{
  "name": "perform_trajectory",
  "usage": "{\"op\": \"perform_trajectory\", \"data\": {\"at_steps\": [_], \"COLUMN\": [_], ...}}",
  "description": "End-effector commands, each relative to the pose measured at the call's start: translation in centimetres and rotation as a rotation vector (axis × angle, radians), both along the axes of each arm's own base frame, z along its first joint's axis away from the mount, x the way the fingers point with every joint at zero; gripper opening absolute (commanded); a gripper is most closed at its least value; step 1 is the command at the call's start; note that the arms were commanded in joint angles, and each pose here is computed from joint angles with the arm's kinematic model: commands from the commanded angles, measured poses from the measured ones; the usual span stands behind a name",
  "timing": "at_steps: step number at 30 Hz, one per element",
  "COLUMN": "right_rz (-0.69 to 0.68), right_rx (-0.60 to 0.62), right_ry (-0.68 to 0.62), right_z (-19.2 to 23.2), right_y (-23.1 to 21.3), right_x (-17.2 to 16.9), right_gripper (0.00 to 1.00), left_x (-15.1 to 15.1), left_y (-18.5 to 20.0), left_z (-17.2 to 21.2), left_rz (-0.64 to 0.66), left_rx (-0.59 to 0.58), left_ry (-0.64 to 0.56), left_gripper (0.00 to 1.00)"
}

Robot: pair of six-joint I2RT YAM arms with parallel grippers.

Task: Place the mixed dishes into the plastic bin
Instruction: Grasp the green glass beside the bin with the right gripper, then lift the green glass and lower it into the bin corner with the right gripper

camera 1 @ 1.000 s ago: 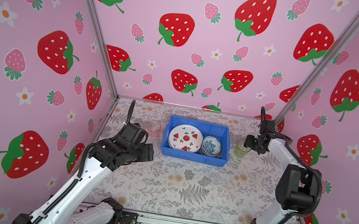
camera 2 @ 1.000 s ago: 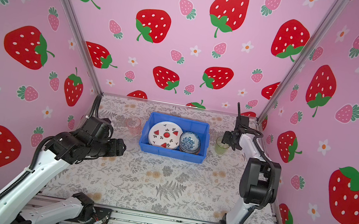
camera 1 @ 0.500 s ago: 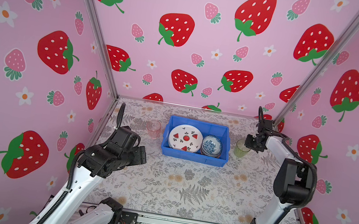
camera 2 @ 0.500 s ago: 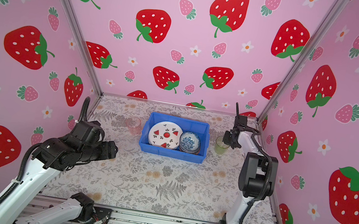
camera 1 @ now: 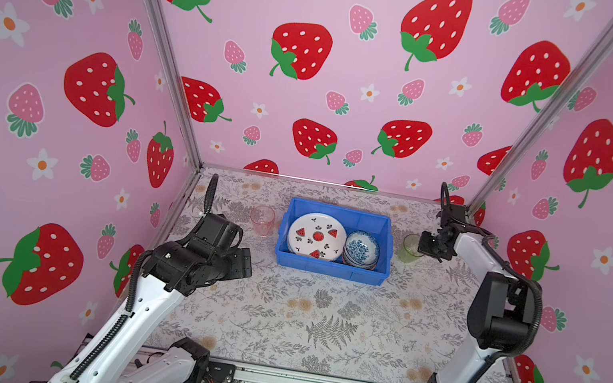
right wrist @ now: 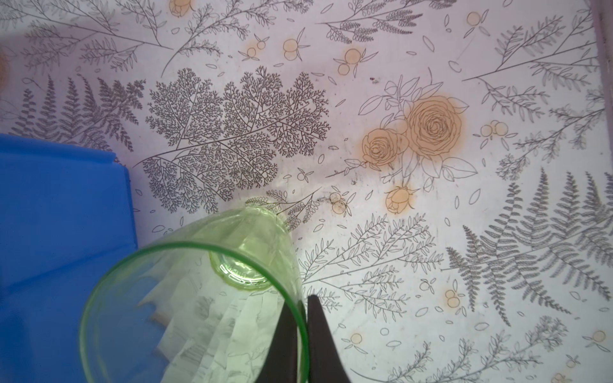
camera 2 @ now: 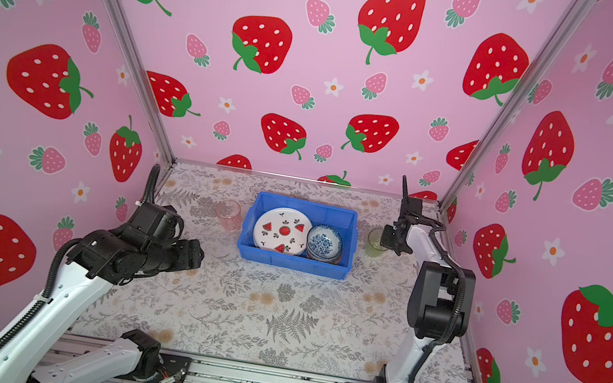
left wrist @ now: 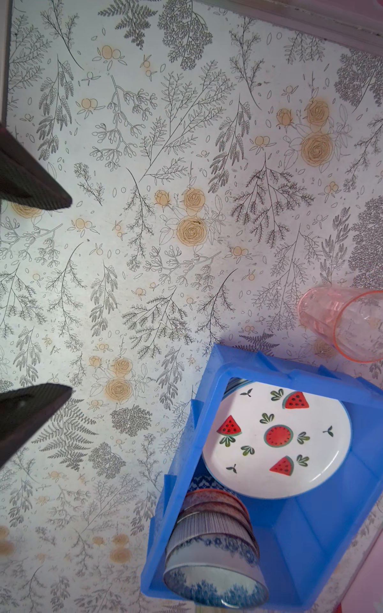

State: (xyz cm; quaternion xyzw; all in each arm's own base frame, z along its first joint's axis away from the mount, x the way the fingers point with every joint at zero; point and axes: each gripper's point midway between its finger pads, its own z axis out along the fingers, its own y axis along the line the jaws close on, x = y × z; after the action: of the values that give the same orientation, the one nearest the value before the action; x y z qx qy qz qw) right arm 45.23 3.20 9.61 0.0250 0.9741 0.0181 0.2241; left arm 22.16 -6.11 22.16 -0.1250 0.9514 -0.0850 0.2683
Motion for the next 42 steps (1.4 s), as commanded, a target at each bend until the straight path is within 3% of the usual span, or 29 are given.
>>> {"op": "perform_trajectory", "data": {"at_steps": [1, 9, 19, 29, 42], "right_rz": [0.021, 0.052, 0.164, 0.266, 0.292], "right_rx": [-0.029, -0.022, 0.023, 0.031, 0.009], "right_ry": [-0.027, -0.106, -0.191, -0.145, -0.058], "right_z": [3.3, 10.0, 16.0, 13.1, 8.0], "right_y": [-0.4, 0.4, 6.9, 14.0, 16.0], "right_x": [-0.8, -1.5, 0.1, 2.2, 3.9], "right_gripper": [0.0, 0.0, 0.0, 0.0, 0.0], "left_x": [0.3, 1.6, 2.8, 1.3, -0.5], "left_y": [-0.1, -0.7, -1.2, -0.2, 1.1], "left_z": [-0.5, -0.6, -0.6, -0.6, -0.6], "left_rz": [-0.013, -0.048, -0.079, -0.046, 0.0], "left_rx": [-0.002, -0.027, -0.039, -0.03, -0.011], "left_ry": [0.006, 0.003, 0.013, 0.008, 0.007], "left_gripper": [0.85, 0.85, 0.84, 0.84, 0.84]}}
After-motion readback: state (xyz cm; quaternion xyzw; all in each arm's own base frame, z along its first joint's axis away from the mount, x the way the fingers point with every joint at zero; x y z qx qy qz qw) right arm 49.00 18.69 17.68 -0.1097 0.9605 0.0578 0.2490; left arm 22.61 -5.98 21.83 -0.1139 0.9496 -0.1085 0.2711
